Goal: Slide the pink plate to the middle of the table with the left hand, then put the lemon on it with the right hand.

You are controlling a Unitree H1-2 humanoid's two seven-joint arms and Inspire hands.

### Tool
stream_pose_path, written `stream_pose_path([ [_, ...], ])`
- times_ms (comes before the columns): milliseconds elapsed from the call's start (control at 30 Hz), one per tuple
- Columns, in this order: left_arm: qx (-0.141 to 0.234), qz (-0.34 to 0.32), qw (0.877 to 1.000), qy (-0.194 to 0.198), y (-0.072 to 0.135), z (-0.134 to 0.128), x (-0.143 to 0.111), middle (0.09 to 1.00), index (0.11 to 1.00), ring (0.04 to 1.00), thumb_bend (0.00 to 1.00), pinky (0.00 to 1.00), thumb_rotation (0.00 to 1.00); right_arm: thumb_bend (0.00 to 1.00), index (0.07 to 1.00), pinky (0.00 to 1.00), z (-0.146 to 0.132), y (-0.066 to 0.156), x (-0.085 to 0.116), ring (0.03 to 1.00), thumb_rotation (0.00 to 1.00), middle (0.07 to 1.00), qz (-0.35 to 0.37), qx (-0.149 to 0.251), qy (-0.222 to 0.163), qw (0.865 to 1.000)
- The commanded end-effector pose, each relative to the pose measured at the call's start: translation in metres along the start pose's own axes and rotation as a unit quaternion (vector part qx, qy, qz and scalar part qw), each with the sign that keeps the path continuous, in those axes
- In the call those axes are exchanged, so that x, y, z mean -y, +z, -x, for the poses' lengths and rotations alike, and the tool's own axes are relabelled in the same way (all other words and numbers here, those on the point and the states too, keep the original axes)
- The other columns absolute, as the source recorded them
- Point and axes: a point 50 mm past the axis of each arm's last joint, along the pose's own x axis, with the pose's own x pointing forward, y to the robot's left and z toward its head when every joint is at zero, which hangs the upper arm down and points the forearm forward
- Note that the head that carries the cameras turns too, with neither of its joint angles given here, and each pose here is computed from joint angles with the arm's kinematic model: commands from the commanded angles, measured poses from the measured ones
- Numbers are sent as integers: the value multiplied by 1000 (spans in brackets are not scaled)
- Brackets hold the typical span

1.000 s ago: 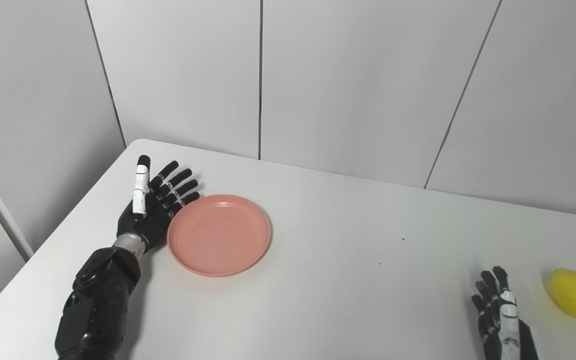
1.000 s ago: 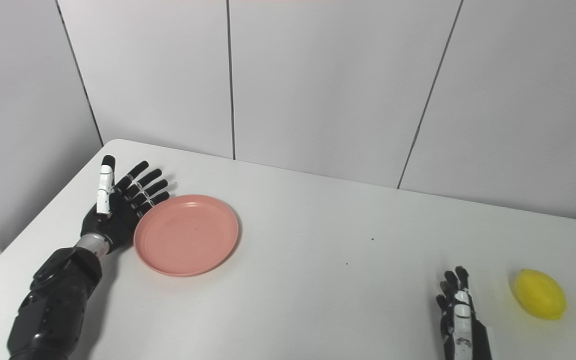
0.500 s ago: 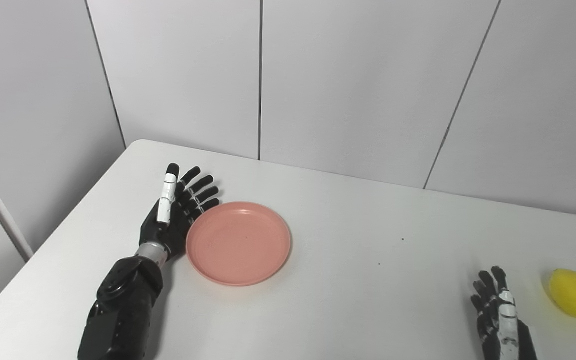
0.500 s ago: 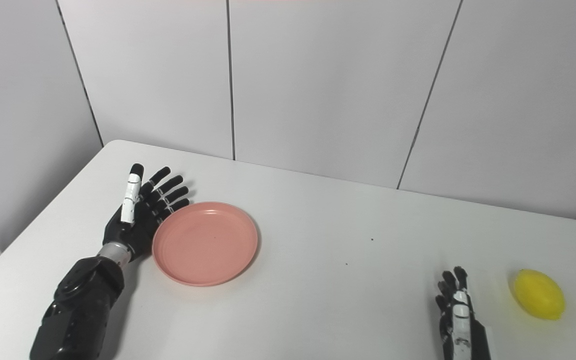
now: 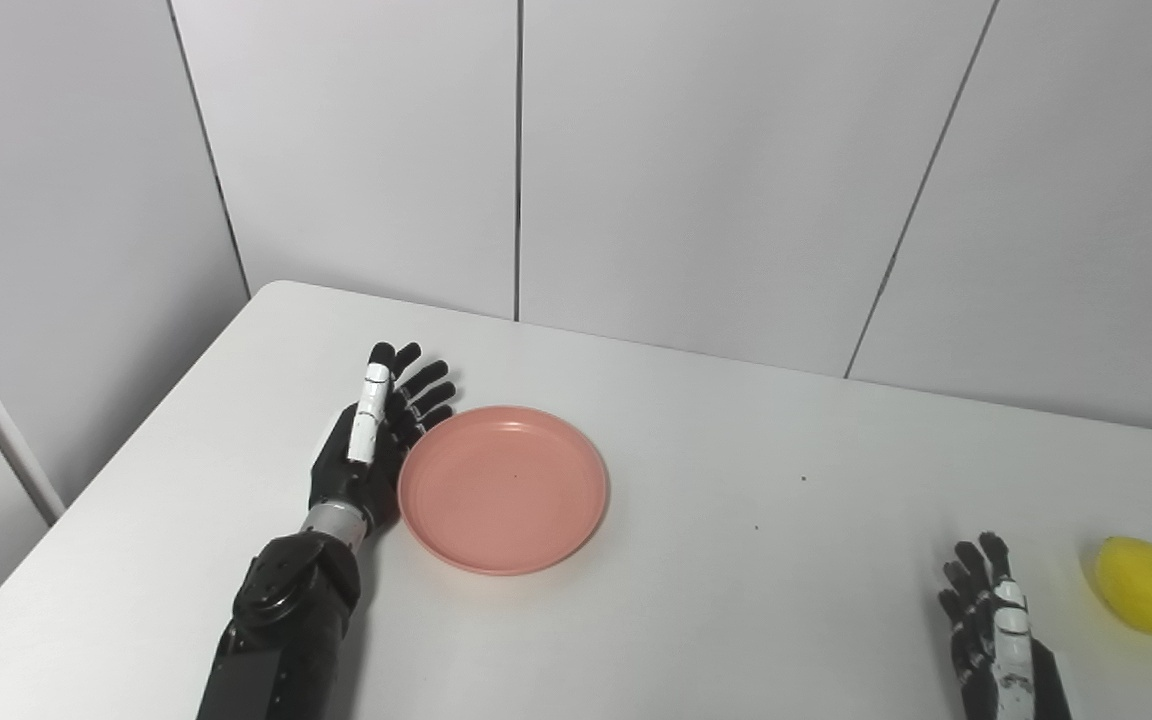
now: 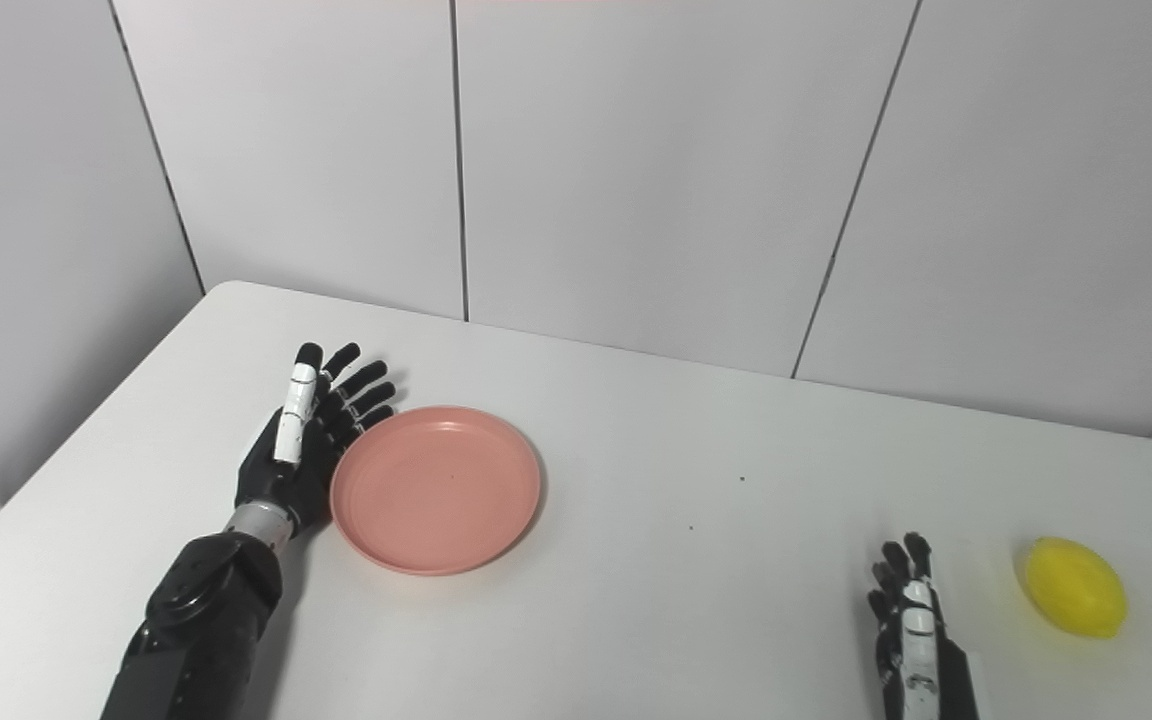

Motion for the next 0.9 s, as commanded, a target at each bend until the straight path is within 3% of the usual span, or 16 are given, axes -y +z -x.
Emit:
stream_pose_path([
  [0,-39,0,999,14,-22,9,3,852,904,838,716,848,826,664,987,1000,5,-7,-8,967,980,959,-8,-29,12,999],
  [267,-43,-1,999,10,-29,13,21,855,936,829,746,807,855,672,988,1000,4,-5,-11,968,978,954,-9,-27,13,1000],
  [467,-31,4,999,16,-34,18,31,851,904,819,766,775,831,668,986,1000,3,-5,-13,964,979,949,-8,-29,13,999],
  [867,-23,17,1000,12,-35,23,48,859,916,829,745,799,812,677,987,1000,3,-4,-15,959,968,947,-8,-28,17,999],
])
